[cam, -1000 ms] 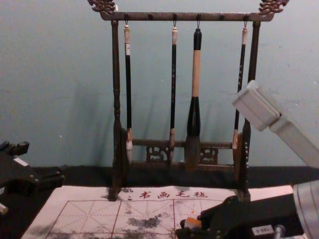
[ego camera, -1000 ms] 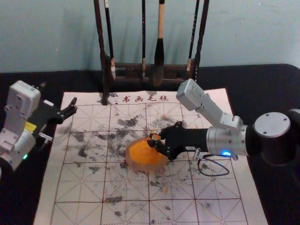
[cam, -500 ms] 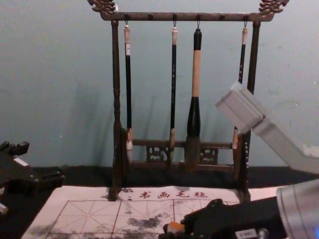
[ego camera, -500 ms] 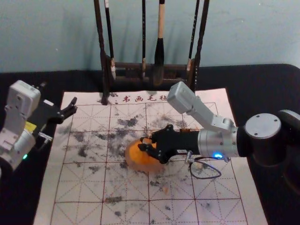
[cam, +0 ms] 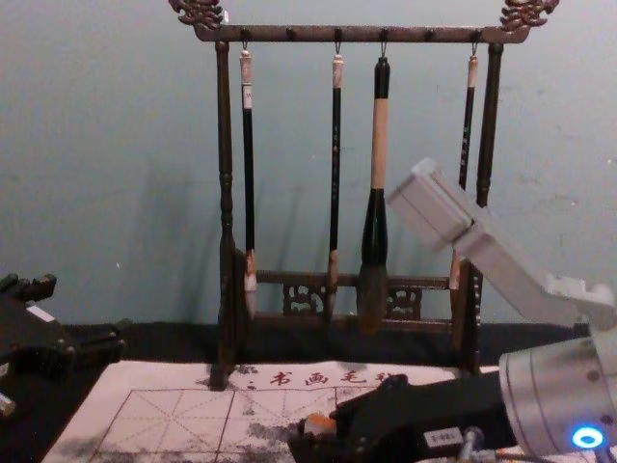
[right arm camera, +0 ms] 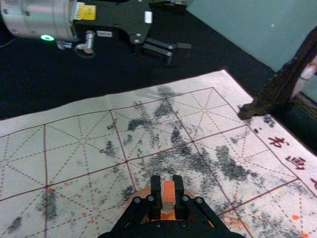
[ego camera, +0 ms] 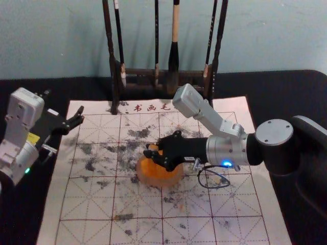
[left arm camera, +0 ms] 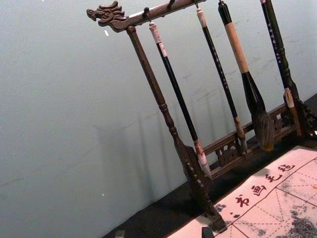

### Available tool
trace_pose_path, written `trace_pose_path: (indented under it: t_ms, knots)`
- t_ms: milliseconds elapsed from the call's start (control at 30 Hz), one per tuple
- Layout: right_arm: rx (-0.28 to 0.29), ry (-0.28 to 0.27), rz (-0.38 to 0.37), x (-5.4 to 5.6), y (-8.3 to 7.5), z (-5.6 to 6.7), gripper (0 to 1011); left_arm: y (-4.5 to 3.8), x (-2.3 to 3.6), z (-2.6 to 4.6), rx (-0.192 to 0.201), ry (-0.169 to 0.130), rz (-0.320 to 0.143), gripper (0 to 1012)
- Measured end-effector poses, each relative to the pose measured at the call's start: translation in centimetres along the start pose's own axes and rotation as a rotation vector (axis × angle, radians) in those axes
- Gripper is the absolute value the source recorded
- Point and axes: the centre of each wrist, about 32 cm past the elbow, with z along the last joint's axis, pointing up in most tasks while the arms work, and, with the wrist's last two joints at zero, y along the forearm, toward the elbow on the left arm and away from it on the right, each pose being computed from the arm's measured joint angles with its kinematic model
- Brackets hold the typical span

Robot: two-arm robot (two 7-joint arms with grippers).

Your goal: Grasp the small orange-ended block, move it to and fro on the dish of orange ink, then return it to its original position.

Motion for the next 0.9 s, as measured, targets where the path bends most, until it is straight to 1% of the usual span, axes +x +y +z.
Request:
trace_pose_path:
  t_ms: [133,433,900]
  knots:
    - [-0.002,0.004,-0.014,0.3,0.0,0.0,109,0.00,0.00,0.00,0.000,0.000,0.000,1001]
    - [-0.007,0.009,-0.046,0.8,-0.5,-0.2,109,0.00,0.00,0.00,0.000,0.000,0.000,1001]
    - [-0.021,0.000,-0.075,1.0,-2.4,-0.7,109,0.00,0.00,0.00,0.000,0.000,0.000,1001]
